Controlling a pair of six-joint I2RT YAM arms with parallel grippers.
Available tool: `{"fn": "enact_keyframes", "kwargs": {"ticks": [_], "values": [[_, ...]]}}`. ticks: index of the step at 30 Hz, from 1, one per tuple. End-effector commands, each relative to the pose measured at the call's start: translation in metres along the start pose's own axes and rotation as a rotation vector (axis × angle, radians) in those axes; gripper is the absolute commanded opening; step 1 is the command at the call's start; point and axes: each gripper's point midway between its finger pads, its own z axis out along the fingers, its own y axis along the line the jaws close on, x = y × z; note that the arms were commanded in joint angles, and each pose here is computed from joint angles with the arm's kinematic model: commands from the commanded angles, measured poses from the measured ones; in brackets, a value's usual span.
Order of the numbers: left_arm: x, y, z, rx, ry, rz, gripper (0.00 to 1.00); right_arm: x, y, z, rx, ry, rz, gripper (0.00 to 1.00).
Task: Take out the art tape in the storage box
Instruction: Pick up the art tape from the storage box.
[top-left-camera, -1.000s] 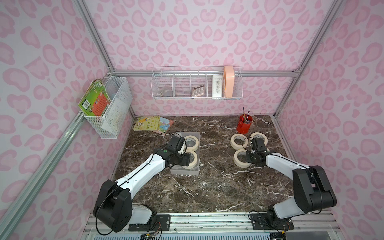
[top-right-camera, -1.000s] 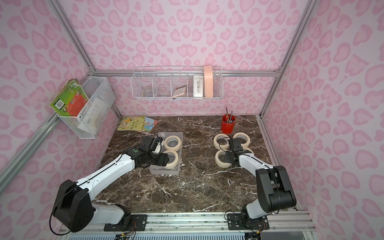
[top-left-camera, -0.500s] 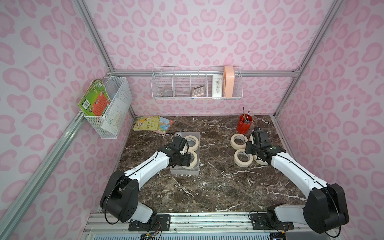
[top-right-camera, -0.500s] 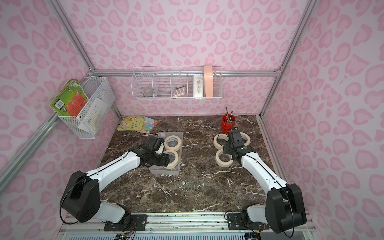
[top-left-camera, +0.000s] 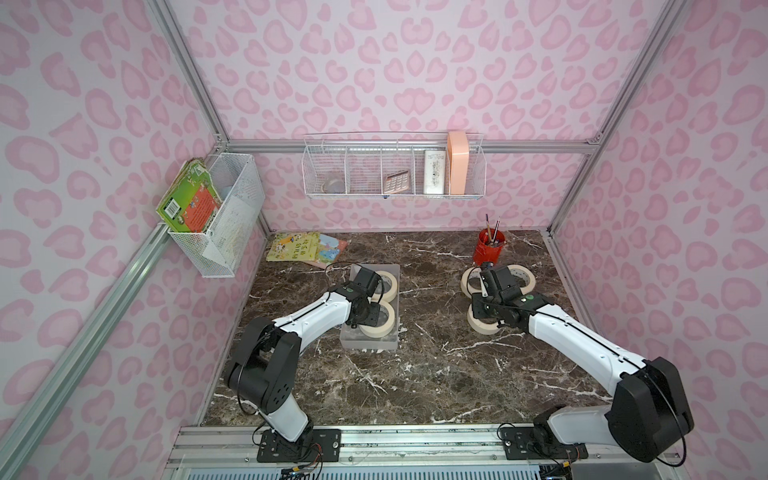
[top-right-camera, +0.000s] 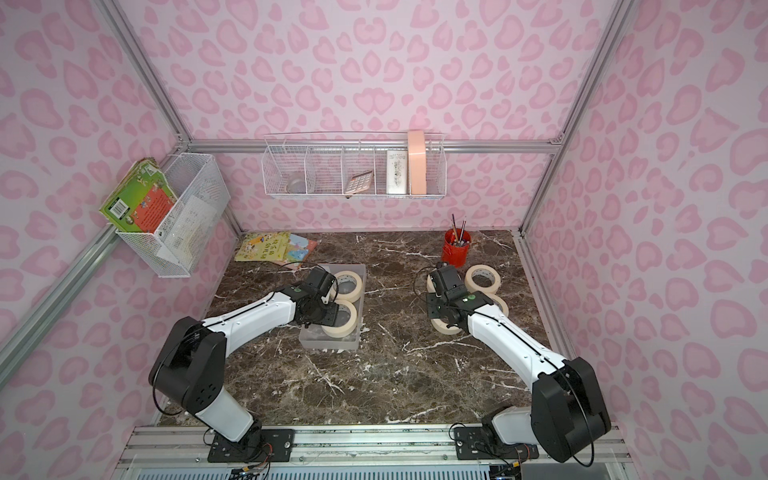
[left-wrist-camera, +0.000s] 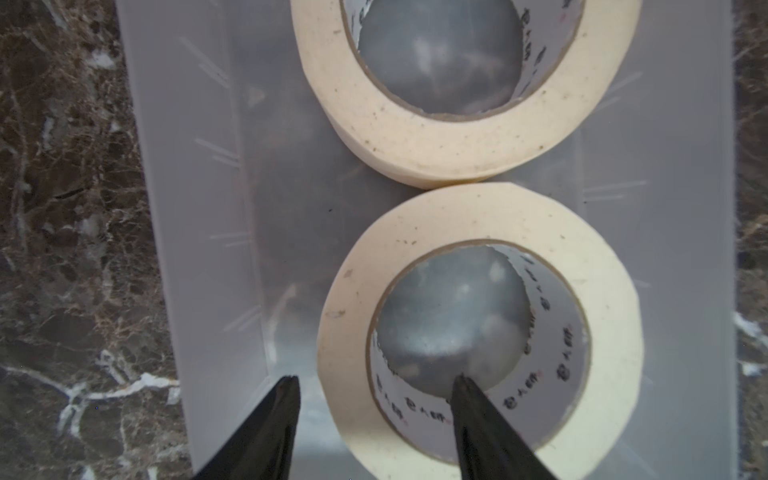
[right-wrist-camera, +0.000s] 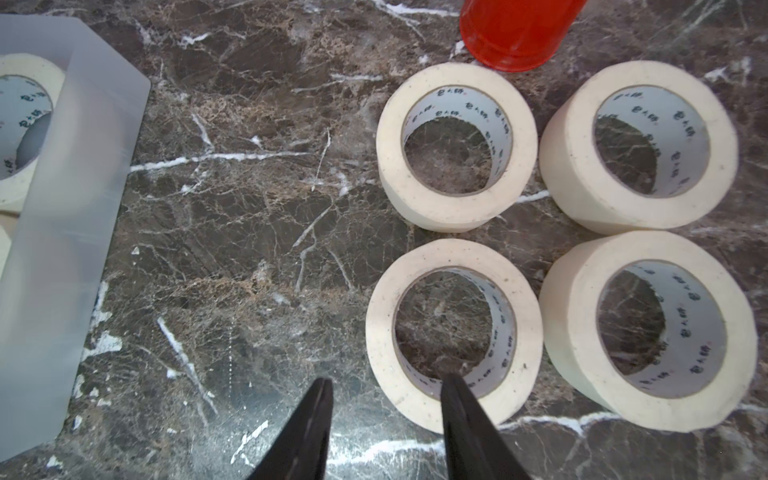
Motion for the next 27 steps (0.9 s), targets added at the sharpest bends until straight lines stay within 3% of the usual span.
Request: {"fn": "enact_keyframes", "kwargs": {"ticks": [1, 8, 15, 21, 27], "values": [[-0.006, 0.004, 0.008, -0.037, -0.014, 0.010, 0.59, 0.003, 0.005, 0.000, -0.010, 0.011, 0.001, 0.45], [-0.009, 0.003, 0.020, -0.052, -0.004, 0.003, 0.34, 0.007, 0.024, 0.000, -0.044, 0.018, -0.020, 0.45], [-0.020, 0.014, -0.002, -0.105, -0.045, 0.012, 0.10, -0.002, 0.062, -0.003, -0.106, 0.005, -0.065, 0.44], [-0.037, 0.023, -0.054, -0.194, -0.149, 0.042, 0.04, -0.032, 0.113, -0.017, -0.223, -0.049, -0.110, 0.45], [-0.047, 0.006, -0.083, -0.172, -0.225, 0.061, 0.01, -0.059, 0.170, -0.028, -0.360, -0.097, -0.163, 0.45]]}}
